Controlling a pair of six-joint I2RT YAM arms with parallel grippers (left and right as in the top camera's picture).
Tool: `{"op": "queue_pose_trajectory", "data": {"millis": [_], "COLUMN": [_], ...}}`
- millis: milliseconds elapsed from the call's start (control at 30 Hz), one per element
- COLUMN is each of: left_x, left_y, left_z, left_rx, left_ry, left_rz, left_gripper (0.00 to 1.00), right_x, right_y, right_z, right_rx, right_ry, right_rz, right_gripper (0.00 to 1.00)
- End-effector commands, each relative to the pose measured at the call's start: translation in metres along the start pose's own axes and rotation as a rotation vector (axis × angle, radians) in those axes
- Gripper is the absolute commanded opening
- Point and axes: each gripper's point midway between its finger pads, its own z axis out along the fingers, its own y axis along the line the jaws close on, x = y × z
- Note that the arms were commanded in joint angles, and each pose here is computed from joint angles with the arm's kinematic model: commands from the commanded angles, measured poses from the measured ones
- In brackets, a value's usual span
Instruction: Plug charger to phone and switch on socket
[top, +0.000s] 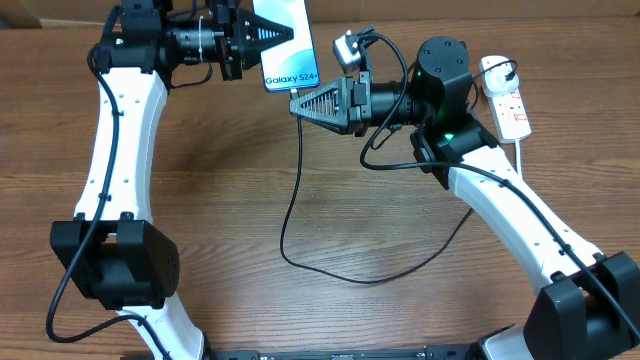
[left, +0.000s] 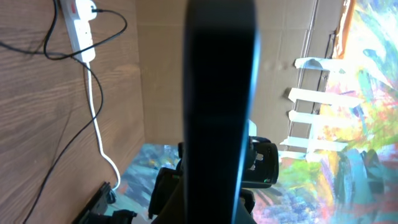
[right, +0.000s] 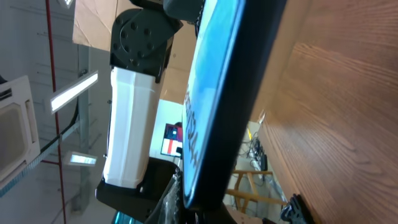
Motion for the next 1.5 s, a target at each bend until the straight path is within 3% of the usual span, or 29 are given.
{"op": "queue_pose_trajectory", "data": {"millis": [0, 233, 1467], "left_x": [0.0262, 0.0272, 0.0347], "left_y": [-0.0258, -0.0268, -0.0223], "left_z": [0.0007, 0.0005, 0.0032], "left_rx": [0.085, 0.091, 0.097], "left_ry": [0.107, 0.112, 0.125], "left_rz": [0.076, 0.090, 0.089], "left_gripper": [0.04, 0.04, 0.04], "right_x": [-0.0232, -0.0175, -0.0245], "right_y": [-0.0123, -0.0157, -0.0186], "right_z": [-0.0029, -0.0025, -0.0032], "right_rx": [0.034, 0.037, 0.049], "right_ry": [-0.109, -0.082, -0.122], "right_rz": [0.005, 0.095, 0.082], "right_gripper": [0.04, 0.04, 0.04]}}
